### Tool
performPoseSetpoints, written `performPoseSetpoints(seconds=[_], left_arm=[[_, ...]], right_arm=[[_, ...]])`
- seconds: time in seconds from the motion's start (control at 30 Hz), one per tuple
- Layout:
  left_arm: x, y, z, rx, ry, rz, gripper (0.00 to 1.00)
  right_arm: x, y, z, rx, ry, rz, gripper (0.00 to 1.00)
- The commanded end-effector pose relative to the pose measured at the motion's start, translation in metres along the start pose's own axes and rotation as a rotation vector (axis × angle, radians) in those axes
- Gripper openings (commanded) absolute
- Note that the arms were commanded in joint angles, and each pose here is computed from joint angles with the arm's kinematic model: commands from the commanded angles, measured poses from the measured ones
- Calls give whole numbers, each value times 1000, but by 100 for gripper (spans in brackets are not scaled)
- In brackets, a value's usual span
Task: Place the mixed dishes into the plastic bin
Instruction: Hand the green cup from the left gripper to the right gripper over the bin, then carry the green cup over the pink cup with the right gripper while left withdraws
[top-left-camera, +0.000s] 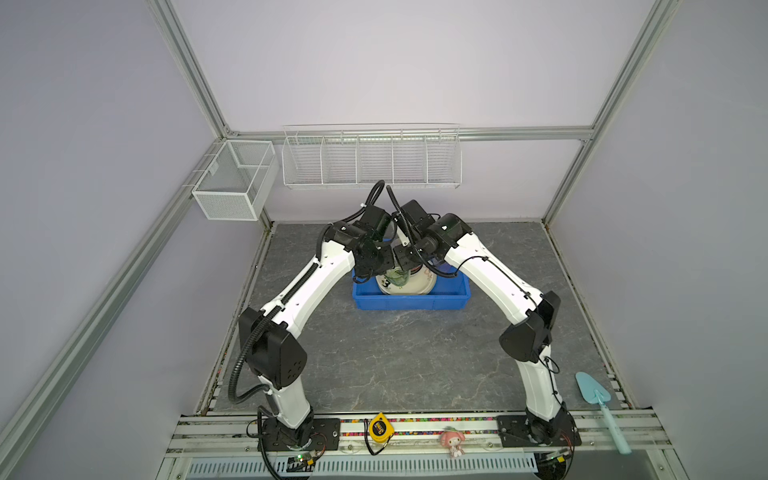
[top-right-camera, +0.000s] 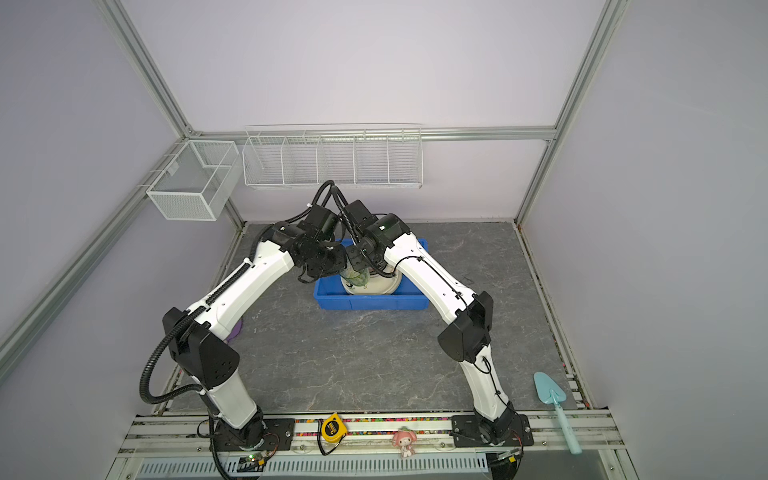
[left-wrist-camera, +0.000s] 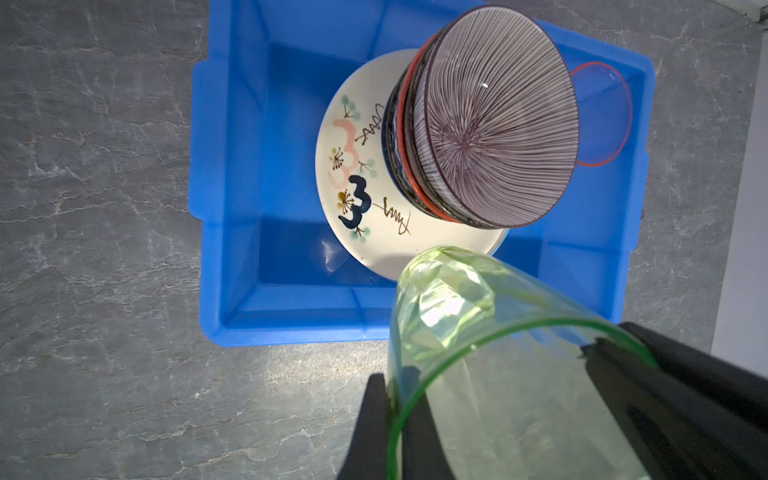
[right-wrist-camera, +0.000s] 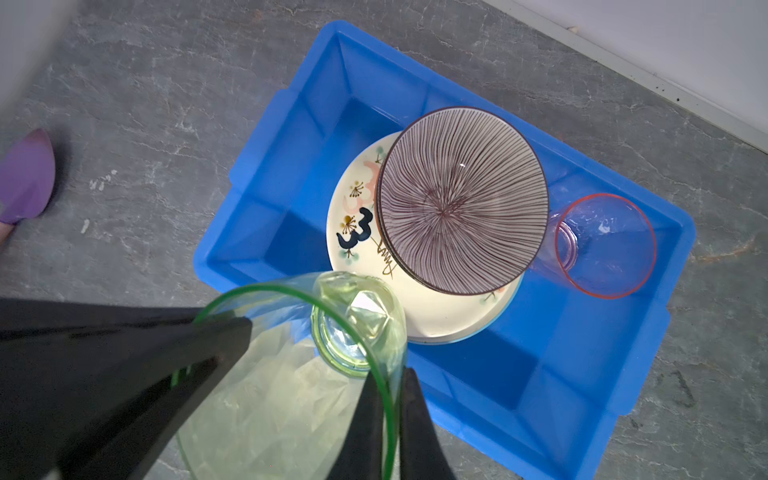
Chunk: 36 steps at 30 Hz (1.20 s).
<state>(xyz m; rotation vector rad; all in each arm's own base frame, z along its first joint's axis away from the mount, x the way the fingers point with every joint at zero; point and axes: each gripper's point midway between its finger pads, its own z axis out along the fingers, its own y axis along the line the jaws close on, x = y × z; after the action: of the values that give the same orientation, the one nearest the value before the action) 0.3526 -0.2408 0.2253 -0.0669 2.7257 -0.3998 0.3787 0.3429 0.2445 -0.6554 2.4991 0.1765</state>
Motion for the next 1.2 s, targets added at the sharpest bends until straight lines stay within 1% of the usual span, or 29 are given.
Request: performPoseSetpoints(seconds=[0.0,0.17,0.2,0.3,0.37,0.47,0.7,0.9,1.03,1.13,1.17], left_arm=[[-10,-8,-9,21,-35,-2,0],[-12,-9,-14,30,-50,-4,0],[-12,-9,-14,33,-51,-4,2],[-13,-9,-18,36,-61,-4,12],[-13,-9,-21,38,-66,-4,21],[-15,-10,-27,50,-81,-2,28],[-21,-3,-42,59,-111,-12,31],[-30,16,-60,55,-145,-38,38],[-38,42,-76,37,-184,-74,50],[-42,66,-86,6,-233,-103,65],[-43,74,-89,0,-247,-119,68]], right_arm=[[5,3,4,4,25,-21,7],[6,3,4,6,27,-22,7],[6,1,4,8,26,-20,7],[6,0,3,11,26,-17,7],[6,-2,2,13,26,-15,7],[8,-7,0,19,25,-10,7],[14,-19,-3,39,35,-5,7],[16,-36,-11,65,35,3,7],[14,-57,-21,88,21,29,7],[10,-73,-30,91,5,62,7],[9,-80,-33,94,-1,75,7]])
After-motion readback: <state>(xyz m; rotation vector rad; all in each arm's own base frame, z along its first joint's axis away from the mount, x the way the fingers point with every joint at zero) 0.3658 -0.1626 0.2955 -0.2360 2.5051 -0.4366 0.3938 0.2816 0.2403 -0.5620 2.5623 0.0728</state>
